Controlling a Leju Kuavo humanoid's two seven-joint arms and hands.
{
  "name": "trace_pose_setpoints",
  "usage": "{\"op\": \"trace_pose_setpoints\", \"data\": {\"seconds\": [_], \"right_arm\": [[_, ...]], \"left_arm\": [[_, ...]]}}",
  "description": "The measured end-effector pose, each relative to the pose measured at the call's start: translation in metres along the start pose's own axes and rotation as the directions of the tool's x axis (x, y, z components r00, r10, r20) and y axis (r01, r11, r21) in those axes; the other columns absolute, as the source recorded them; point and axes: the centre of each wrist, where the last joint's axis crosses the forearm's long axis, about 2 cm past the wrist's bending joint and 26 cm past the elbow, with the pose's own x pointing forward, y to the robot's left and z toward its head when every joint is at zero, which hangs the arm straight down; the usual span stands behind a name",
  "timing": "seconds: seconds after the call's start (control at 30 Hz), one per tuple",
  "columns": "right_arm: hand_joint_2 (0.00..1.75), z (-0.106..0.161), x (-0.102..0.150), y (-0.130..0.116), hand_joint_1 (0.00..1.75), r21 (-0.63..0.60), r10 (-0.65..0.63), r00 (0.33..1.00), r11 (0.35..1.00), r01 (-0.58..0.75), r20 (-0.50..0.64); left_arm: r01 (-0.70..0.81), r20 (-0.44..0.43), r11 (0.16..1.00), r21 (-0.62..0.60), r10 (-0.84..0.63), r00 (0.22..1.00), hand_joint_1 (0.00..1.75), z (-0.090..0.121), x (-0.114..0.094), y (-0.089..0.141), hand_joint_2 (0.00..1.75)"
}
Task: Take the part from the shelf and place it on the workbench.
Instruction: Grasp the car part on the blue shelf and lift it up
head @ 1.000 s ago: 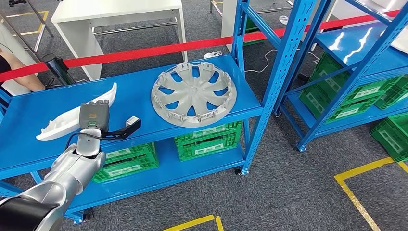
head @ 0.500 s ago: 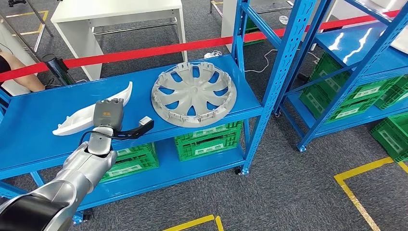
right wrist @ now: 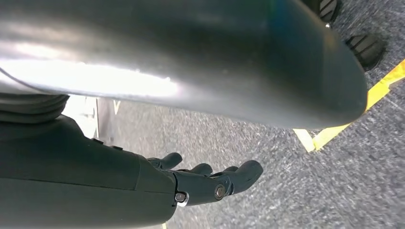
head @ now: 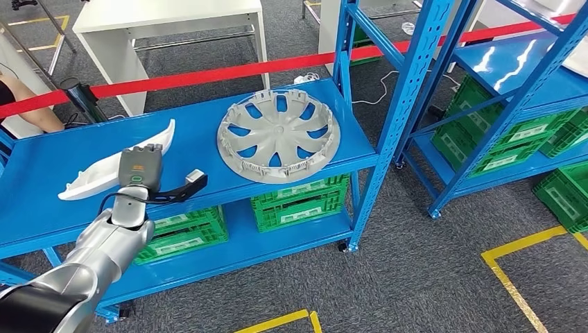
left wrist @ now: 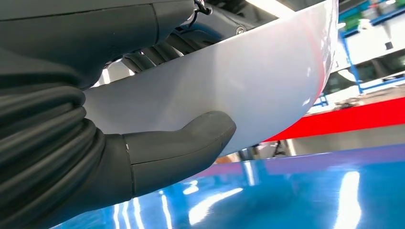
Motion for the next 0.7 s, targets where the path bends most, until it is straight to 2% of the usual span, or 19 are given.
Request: {"op": "trace_pose_setpoints", "data": {"seconds": [0.17,0.37,0.47,0.7], "right_arm": [[0.0,0.003,0.011,0.004,0.0,0.001,0.015,1.0,1.0,-0.015,0.024],[0.0,0.003,0.012,0.004,0.0,0.005,0.004,1.0,1.0,-0.004,0.024],[0.0,0.003,0.01,0.003,0.0,0.006,-0.003,1.0,1.0,0.003,0.019],[0.0,0.002,0.005,0.002,0.0,0.006,-0.013,1.0,1.0,0.013,0.008]], "left_arm": [[-0.027,0.003,0.999,0.029,0.027,1.0,1.75,0.002,-0.023,-0.012,1.75],[-0.05,0.039,0.996,0.07,0.047,0.998,1.75,0.0,-0.026,-0.009,1.75],[-0.103,0.076,0.988,0.118,0.095,0.993,1.75,-0.004,-0.022,-0.001,1.75],[-0.244,0.176,0.937,0.248,0.205,0.963,1.75,-0.019,-0.006,0.034,1.75]]}}
